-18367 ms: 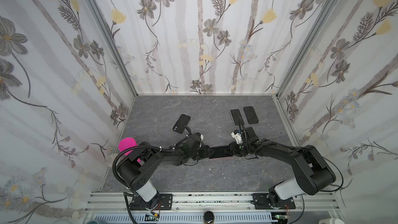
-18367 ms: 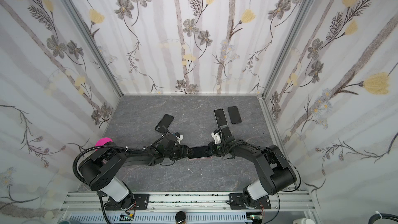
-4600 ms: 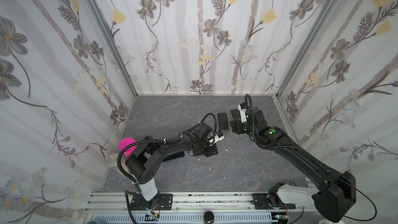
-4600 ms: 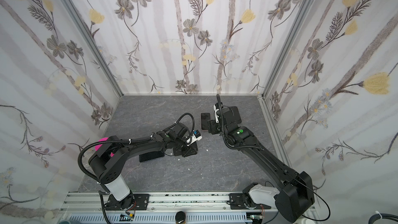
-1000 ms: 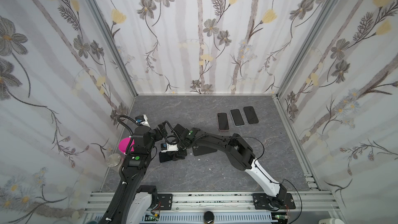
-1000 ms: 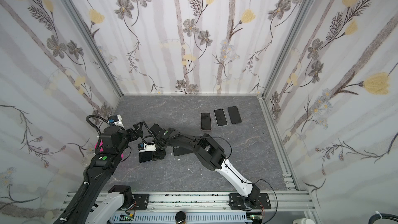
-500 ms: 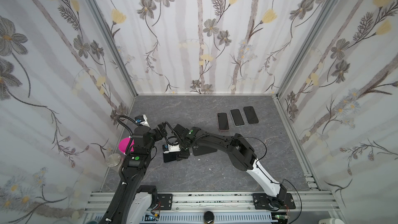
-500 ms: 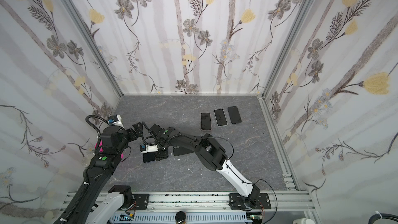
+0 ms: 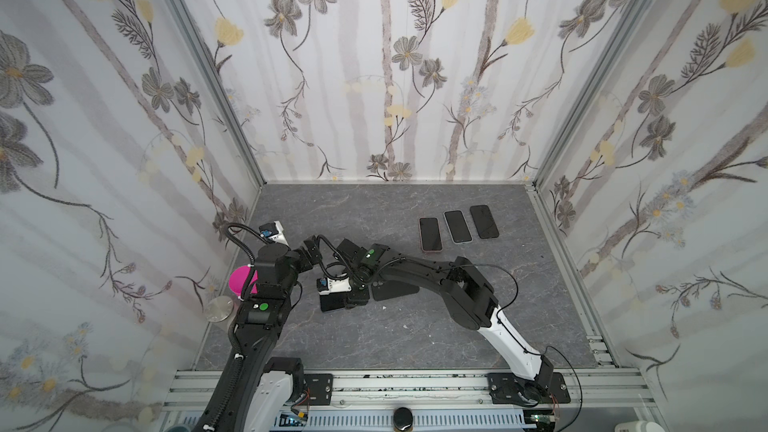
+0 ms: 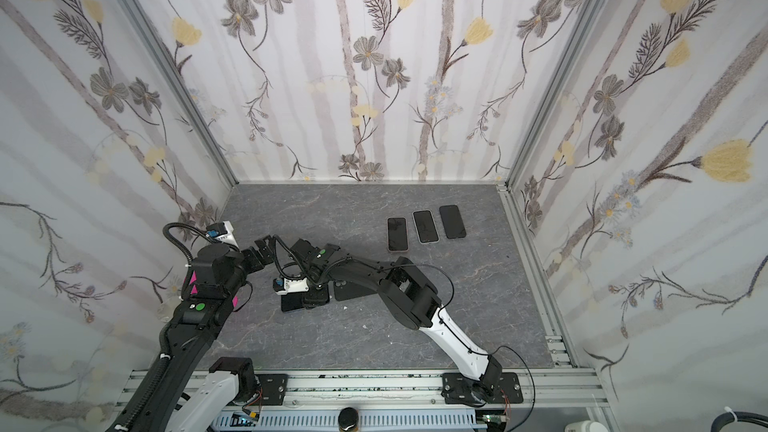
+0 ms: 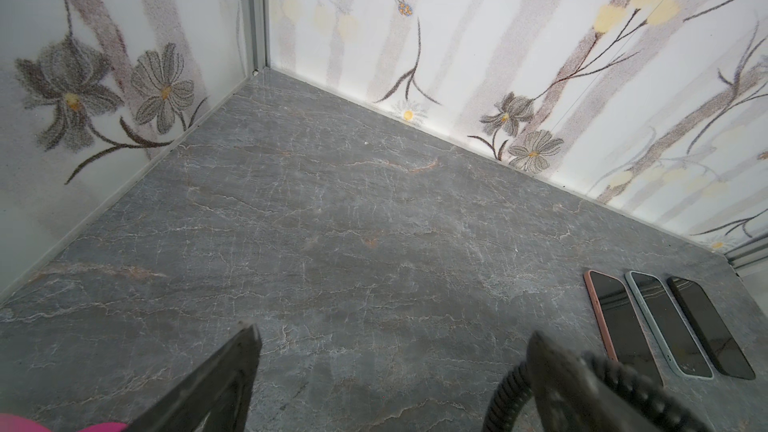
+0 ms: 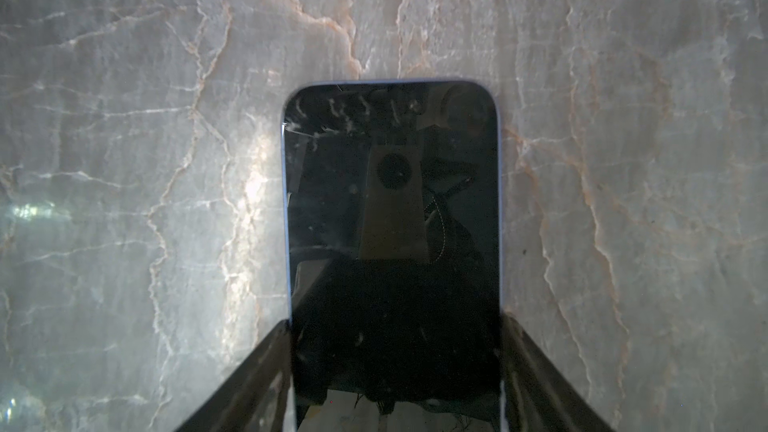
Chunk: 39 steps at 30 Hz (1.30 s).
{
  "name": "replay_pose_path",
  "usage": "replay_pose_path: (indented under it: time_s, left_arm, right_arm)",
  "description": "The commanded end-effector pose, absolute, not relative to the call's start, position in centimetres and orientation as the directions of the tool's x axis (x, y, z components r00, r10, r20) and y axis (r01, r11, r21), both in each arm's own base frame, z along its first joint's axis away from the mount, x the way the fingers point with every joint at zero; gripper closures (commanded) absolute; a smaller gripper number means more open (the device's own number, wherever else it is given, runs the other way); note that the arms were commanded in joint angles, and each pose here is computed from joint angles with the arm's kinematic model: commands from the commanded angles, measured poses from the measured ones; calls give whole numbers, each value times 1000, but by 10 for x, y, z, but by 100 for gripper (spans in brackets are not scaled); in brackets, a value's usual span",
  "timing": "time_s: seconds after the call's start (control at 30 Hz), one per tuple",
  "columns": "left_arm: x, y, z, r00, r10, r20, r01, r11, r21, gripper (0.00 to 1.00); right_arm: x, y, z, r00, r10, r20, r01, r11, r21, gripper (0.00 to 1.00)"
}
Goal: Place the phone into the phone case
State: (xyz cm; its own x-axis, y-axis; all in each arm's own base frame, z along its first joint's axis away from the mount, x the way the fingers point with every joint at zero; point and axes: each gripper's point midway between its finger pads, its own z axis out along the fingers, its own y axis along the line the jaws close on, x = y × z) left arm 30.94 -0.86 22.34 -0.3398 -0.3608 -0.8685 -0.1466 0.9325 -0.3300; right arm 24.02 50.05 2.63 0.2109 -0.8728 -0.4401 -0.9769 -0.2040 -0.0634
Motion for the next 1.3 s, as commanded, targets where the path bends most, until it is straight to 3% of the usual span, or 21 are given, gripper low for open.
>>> replay_pose_path:
  time_s: [0.0, 0.83, 1.27]
  left_arm:
    - [311, -6, 229, -313, -362, -878, -148, 932, -332, 0]
    - [313, -10, 227, -325, -362, -873, -130, 932, -338, 0]
    - [317, -65, 207, -467, -333, -819, 119, 894, -431, 3]
  right_arm:
    - [241, 507, 45, 217, -845, -490, -976, -199, -89, 52]
    - [244, 499, 88, 198, -780, -594, -980, -148, -132, 53]
    - [246, 433, 100, 110, -795, -596, -993, -55, -109, 53]
